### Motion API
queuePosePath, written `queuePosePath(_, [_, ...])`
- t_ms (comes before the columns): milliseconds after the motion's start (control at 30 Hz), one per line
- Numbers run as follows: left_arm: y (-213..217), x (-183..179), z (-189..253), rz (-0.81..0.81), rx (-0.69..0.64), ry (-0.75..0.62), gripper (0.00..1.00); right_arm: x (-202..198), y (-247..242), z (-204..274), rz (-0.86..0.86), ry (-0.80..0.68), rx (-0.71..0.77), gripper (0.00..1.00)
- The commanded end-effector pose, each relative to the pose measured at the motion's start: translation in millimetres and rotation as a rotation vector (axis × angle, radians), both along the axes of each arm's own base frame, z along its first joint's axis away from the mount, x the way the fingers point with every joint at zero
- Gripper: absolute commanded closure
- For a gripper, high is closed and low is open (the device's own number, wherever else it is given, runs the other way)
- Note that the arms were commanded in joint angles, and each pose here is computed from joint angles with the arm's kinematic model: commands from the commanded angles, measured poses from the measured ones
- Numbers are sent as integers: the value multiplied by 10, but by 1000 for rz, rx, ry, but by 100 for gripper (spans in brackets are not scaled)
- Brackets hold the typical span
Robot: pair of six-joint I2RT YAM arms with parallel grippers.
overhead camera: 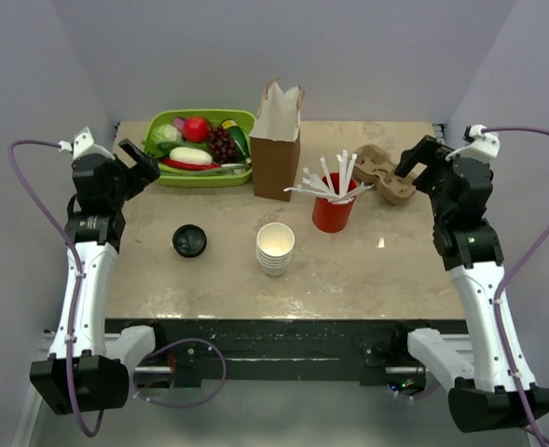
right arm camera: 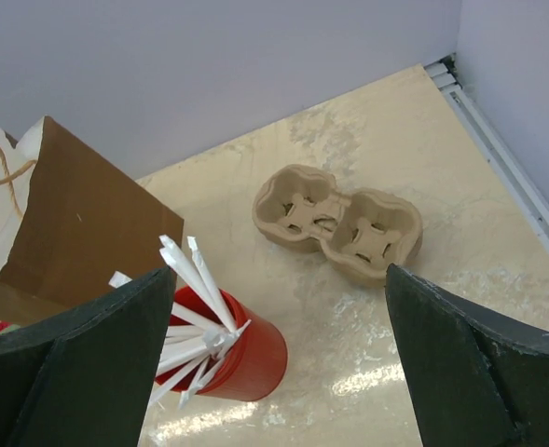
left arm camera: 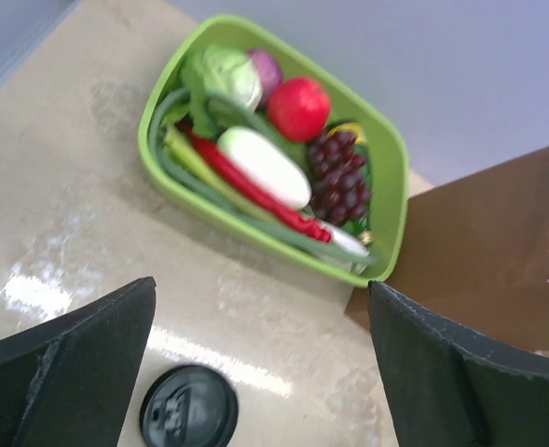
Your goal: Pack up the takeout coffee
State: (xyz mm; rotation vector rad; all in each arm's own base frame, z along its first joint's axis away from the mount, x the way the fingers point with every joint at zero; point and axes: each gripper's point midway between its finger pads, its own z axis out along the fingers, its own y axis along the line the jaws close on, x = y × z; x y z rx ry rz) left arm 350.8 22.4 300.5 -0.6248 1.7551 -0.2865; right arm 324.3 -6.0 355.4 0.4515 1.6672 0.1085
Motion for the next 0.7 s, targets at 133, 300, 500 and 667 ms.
queuePosePath(133, [-129, -191, -466, -99, 14, 183, 0, 31, 672, 46, 402, -14, -11, 2])
queuePosePath(300, [-97, -233, -773, -72, -10, 286, 0, -324, 1602, 60, 830, 30, 25, 2])
queuePosePath(500, [-153, -282, -1063, -95, -39, 372, 0, -792, 2377, -411, 1027, 220, -35, 2])
queuePosePath(667, [-183, -308, -1128, -106, -53, 373, 0, -820, 2675, -947, 901, 419, -112, 21])
